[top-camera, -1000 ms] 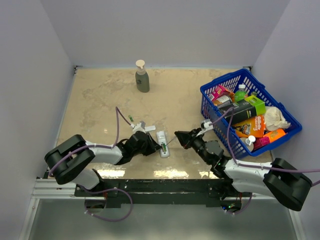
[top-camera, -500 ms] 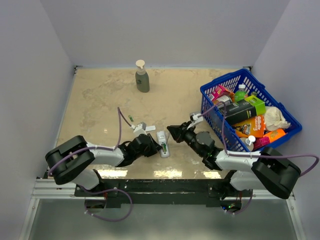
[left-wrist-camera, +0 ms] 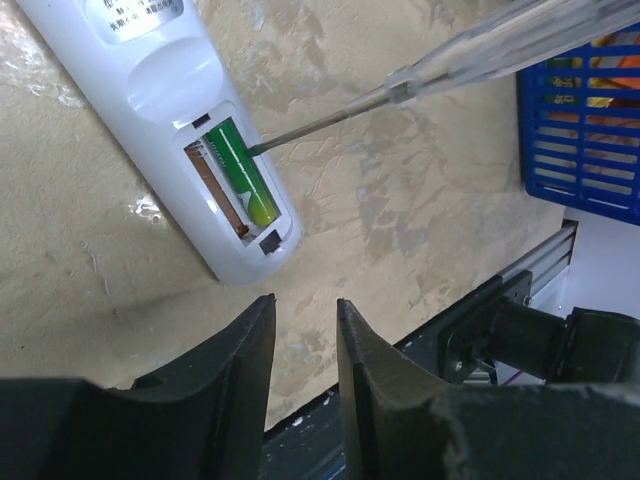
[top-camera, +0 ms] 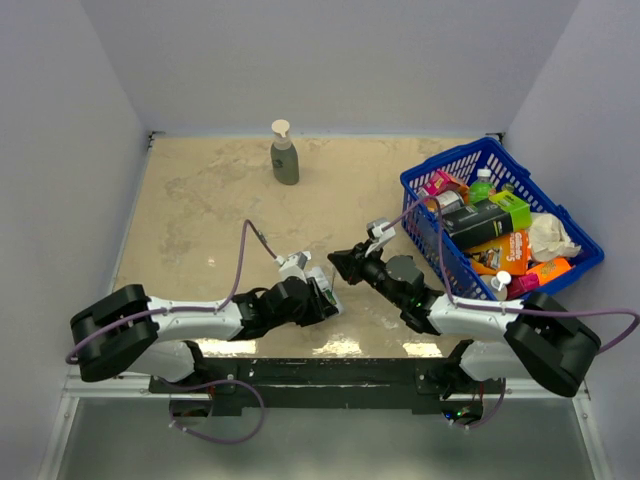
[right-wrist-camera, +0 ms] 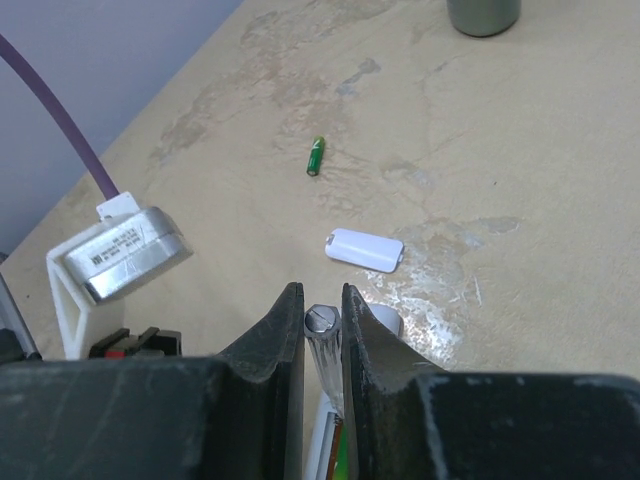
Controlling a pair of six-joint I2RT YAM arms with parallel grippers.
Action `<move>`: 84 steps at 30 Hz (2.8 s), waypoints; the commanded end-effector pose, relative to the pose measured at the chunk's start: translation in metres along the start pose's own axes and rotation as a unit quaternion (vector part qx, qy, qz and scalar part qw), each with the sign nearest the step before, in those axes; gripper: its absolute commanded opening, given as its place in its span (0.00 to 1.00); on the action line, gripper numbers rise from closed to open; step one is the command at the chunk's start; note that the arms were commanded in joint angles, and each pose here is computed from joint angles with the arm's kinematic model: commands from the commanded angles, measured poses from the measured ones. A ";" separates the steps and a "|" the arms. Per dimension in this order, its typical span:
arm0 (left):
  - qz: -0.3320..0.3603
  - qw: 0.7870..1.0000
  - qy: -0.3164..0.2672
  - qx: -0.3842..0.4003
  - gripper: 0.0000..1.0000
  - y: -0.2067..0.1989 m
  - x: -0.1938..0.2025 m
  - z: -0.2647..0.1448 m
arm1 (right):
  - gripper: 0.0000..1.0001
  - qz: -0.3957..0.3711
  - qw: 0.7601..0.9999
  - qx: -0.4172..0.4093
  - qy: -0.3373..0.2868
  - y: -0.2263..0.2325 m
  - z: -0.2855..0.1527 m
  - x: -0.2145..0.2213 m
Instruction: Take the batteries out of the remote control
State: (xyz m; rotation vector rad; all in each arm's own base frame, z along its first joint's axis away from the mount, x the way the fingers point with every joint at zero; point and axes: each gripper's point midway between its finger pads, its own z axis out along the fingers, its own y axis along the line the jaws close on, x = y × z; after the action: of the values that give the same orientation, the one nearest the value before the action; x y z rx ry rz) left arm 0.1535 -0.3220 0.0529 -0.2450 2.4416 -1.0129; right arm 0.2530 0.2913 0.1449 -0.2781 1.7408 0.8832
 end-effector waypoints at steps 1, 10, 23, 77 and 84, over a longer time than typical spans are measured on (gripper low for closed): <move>-0.011 0.999 -0.038 0.017 0.37 -0.023 -0.024 -0.015 | 0.00 0.004 0.996 -0.018 0.090 0.000 -0.019 0.050; -0.012 0.996 -0.083 0.037 0.39 -0.023 -0.085 -0.035 | 0.00 0.037 0.995 -0.023 0.085 -0.011 -0.044 0.074; -0.017 0.999 -0.035 0.011 0.33 0.011 -0.056 -0.011 | 0.00 0.126 0.988 0.015 0.087 -0.028 -0.065 0.098; -0.007 0.999 -0.016 -0.044 0.00 0.035 -0.047 0.011 | 0.00 0.233 0.969 -0.043 0.064 -0.038 -0.046 0.086; -0.006 0.999 -0.019 -0.045 0.00 0.036 -0.049 0.008 | 0.00 0.239 0.967 -0.060 0.060 -0.028 -0.030 0.071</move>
State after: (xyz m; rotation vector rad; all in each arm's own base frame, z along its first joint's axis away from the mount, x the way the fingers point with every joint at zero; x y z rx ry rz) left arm 0.1933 -0.2837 0.0280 -0.3179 2.5048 -0.8891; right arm 0.2334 0.2569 0.0618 0.1192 1.9256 1.2672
